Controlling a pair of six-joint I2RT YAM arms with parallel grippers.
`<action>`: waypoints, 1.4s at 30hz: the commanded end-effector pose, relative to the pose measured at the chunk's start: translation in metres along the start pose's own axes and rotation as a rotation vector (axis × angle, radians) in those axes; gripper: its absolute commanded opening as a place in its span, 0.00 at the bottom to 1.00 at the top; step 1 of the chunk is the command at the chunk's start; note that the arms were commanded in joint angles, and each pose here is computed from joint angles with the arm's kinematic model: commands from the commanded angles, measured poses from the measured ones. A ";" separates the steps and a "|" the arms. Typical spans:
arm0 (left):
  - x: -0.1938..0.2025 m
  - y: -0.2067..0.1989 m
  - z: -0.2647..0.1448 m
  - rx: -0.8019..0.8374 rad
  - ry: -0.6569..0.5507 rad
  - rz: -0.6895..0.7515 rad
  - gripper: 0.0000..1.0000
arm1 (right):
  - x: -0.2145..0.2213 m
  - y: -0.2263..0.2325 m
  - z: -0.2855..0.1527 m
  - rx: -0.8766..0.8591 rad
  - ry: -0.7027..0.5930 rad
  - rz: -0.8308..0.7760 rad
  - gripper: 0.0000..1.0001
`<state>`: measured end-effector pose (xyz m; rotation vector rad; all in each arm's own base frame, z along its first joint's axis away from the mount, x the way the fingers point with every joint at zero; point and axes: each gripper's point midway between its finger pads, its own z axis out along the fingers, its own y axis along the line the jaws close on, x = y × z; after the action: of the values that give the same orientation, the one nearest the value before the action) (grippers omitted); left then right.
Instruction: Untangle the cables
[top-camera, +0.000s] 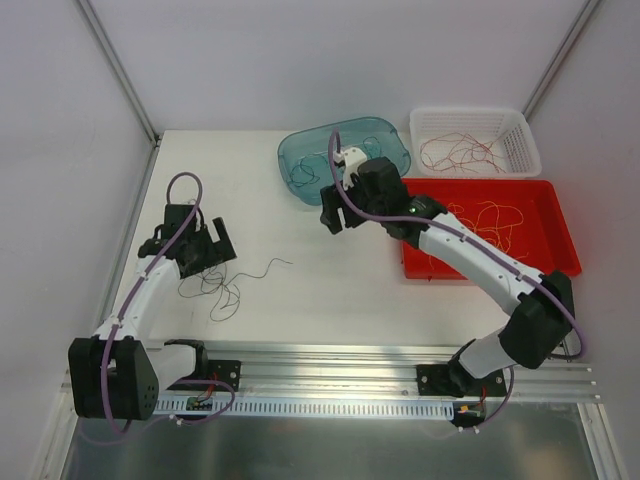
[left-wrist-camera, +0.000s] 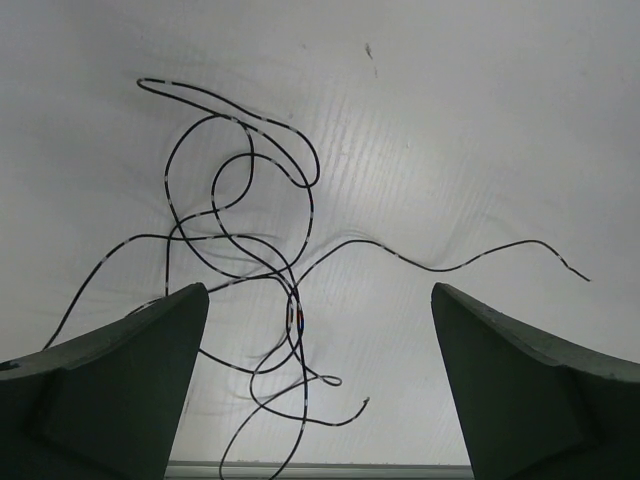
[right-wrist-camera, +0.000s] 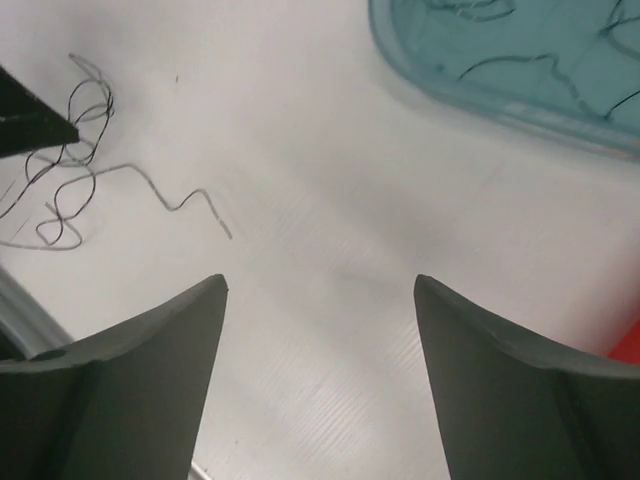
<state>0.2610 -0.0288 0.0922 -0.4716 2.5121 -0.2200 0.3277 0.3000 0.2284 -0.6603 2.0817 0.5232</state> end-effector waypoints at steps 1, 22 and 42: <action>0.030 0.003 -0.004 0.004 0.078 -0.089 0.94 | 0.029 0.029 -0.017 -0.084 0.040 0.108 0.81; -0.025 -0.163 -0.135 0.454 -0.061 0.099 0.06 | 0.088 0.023 -0.102 -0.019 -0.058 0.136 0.83; -0.097 -0.266 -0.332 0.985 -0.298 0.255 0.07 | 0.032 0.035 -0.138 -0.090 -0.191 0.070 0.84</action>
<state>0.2392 -0.2142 0.4582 0.1256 1.9067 -1.0518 0.2012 0.2279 0.2653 -0.5426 1.9583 0.6663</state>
